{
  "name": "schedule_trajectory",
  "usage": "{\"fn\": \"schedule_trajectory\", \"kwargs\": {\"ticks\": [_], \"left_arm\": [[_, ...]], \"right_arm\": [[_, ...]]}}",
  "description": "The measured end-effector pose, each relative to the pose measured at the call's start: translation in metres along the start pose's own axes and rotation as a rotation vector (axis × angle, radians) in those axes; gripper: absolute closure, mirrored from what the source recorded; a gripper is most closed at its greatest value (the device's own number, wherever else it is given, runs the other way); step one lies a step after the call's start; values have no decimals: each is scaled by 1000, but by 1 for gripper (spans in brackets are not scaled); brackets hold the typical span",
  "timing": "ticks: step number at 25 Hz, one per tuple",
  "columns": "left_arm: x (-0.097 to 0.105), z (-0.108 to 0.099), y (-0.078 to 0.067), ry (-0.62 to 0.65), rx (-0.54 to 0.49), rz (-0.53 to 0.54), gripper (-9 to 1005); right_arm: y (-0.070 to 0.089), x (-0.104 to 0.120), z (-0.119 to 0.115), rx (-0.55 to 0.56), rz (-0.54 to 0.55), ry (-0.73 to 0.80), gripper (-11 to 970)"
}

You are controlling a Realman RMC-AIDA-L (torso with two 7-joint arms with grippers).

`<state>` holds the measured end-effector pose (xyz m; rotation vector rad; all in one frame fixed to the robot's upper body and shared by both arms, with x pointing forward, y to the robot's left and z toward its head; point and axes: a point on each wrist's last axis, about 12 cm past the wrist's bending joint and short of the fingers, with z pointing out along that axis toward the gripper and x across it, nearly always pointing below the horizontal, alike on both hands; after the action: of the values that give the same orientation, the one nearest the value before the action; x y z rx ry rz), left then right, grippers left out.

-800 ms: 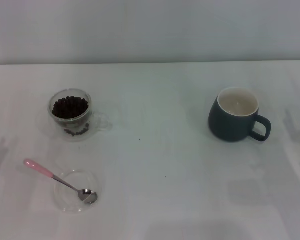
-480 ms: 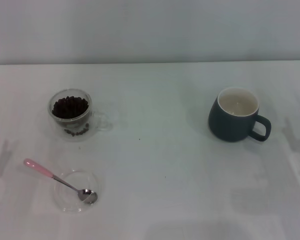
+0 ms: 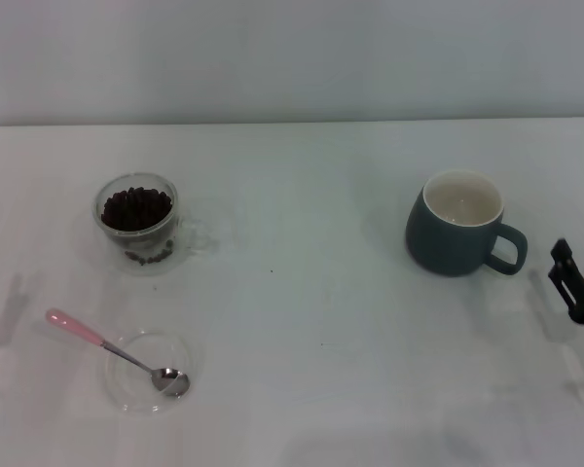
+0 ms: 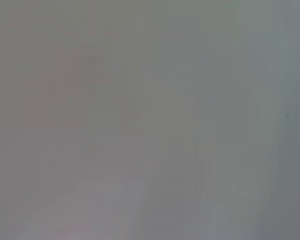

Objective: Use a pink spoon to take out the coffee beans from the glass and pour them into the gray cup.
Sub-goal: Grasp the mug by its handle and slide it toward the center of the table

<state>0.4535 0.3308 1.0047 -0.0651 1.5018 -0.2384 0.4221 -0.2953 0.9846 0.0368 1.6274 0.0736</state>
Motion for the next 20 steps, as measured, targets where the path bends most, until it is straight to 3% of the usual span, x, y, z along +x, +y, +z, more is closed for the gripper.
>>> {"fn": "schedule_trajectory", "kwargs": {"ticks": [8,14,20], "left_arm": [[2,0,-2,5,1,-10,106],[0,1,-2,0,4,-11,107],[-1,3,-1,-8,4,-7,106]], "right_arm": [[27,9,-16,-6,44,68,165],[47,4,-5,116,-20,101,166],[61,3,8,131,-41,150,166]]}}
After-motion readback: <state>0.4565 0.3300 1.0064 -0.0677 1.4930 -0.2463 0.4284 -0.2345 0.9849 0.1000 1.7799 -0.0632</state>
